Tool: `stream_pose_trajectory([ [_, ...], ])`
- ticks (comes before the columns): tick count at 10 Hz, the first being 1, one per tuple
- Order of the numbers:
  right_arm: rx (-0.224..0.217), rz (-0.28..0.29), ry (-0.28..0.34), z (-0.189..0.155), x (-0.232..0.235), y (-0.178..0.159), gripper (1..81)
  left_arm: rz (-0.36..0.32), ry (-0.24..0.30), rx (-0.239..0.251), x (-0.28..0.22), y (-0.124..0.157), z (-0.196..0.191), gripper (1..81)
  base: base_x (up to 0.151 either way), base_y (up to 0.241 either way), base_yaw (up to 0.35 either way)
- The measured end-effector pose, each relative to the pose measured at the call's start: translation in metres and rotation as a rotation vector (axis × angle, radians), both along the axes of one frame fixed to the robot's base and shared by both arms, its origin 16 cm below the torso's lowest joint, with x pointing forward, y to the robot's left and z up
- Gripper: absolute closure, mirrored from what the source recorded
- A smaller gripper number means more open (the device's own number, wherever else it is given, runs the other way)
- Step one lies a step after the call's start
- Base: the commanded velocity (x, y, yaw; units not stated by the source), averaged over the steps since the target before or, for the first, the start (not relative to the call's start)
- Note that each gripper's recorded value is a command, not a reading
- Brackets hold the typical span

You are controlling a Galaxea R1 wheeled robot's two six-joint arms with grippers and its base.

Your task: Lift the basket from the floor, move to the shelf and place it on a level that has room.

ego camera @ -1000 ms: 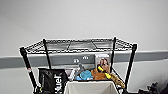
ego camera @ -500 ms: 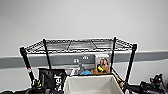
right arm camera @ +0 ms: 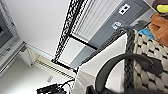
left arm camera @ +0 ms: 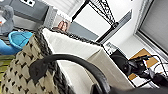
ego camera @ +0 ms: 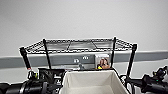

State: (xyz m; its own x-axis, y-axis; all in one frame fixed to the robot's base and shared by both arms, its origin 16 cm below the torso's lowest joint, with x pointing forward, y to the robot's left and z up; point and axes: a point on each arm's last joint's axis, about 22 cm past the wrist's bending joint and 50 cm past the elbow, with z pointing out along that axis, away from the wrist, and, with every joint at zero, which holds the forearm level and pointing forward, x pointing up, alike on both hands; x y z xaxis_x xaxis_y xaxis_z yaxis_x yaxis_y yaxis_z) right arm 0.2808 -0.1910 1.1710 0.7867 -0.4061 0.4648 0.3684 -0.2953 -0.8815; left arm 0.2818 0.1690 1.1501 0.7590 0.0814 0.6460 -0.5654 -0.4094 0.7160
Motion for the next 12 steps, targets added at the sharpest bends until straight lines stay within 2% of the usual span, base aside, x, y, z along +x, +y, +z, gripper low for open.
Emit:
stream_pose_trajectory([
  [5,0.019,0.017,-0.037,0.045,0.002,-0.001,81.1,0.005,-0.024,0.007,0.001,0.001,0.041,81.1,0.0,0.0,0.0],
  [9,0.036,0.036,-0.066,0.081,-0.002,0.0,81.1,0.007,-0.066,0.014,-0.001,0.002,0.074,81.1,0.0,0.0,0.0],
  [12,0.053,0.042,-0.083,0.106,-0.002,-0.001,81.1,0.003,-0.071,0.014,-0.006,0.002,0.095,81.1,0.0,0.0,0.0],
])
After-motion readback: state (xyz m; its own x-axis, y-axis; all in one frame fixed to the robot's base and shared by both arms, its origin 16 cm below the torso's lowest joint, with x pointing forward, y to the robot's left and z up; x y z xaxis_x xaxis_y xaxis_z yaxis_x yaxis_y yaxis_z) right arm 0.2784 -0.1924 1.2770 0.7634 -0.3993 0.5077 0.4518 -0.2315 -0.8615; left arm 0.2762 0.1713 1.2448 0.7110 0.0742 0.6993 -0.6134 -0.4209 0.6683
